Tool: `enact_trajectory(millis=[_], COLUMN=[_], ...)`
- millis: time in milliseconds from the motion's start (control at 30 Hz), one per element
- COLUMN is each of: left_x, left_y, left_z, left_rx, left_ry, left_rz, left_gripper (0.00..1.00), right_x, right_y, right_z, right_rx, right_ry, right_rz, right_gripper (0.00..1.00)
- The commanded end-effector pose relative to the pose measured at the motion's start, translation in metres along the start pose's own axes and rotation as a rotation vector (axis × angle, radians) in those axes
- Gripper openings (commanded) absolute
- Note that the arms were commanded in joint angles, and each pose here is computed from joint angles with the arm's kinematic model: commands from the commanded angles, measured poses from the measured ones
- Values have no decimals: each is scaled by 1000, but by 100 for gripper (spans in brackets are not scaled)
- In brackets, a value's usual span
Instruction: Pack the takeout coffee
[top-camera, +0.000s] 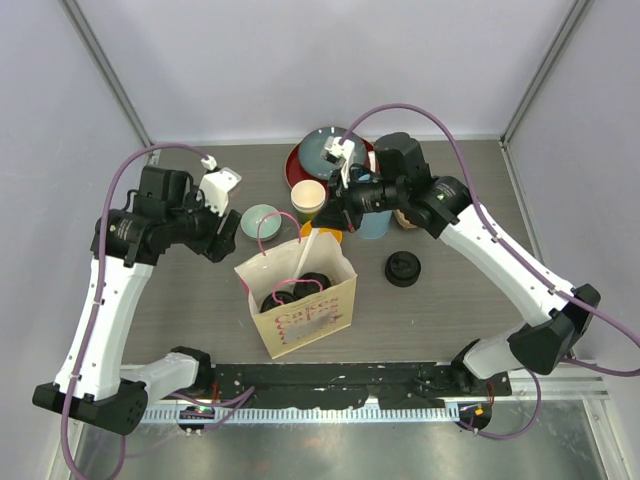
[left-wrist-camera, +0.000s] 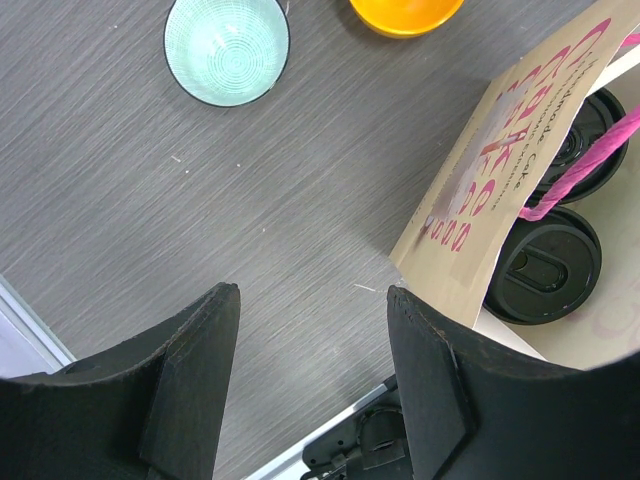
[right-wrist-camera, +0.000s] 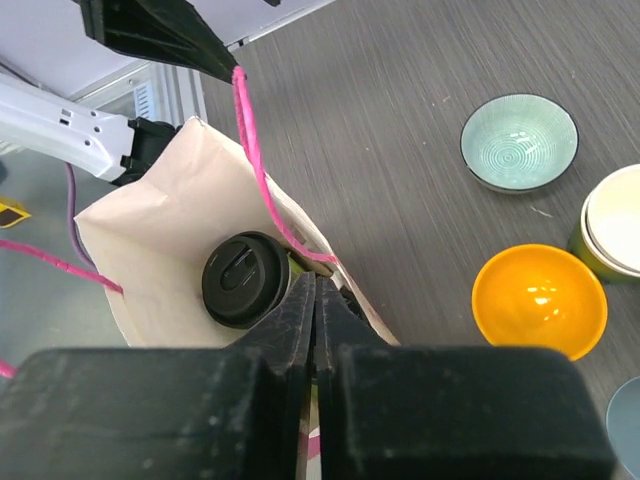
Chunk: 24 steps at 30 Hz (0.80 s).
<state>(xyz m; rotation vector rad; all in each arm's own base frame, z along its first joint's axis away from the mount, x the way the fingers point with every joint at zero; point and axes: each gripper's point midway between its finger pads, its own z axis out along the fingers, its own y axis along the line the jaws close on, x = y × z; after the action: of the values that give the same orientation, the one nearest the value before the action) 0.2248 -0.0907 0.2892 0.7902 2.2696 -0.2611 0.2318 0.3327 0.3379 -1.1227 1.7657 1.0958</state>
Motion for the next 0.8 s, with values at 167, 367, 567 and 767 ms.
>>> enact_trajectory(millis=[167, 367, 567, 767], left_x=[-7, -6, -4, 2], left_y=[4, 3, 5, 15], left_z=[2, 4, 4, 5], left_rx=[-12, -8, -20, -79], left_ry=[-31, -29, -32, -9], left_rz=[10, 14, 13, 12], left_gripper=[64, 64, 64, 64], right_x=[-24, -86, -78, -28], right_y=[-13, -45, -179, -258], right_z=[-11, -61, -109, -77], right_rx=[125, 416, 856, 940], right_ry=[-41, -190, -183, -31], right_rz=[-82, -125, 50, 90], right_gripper=[59, 67, 65, 75])
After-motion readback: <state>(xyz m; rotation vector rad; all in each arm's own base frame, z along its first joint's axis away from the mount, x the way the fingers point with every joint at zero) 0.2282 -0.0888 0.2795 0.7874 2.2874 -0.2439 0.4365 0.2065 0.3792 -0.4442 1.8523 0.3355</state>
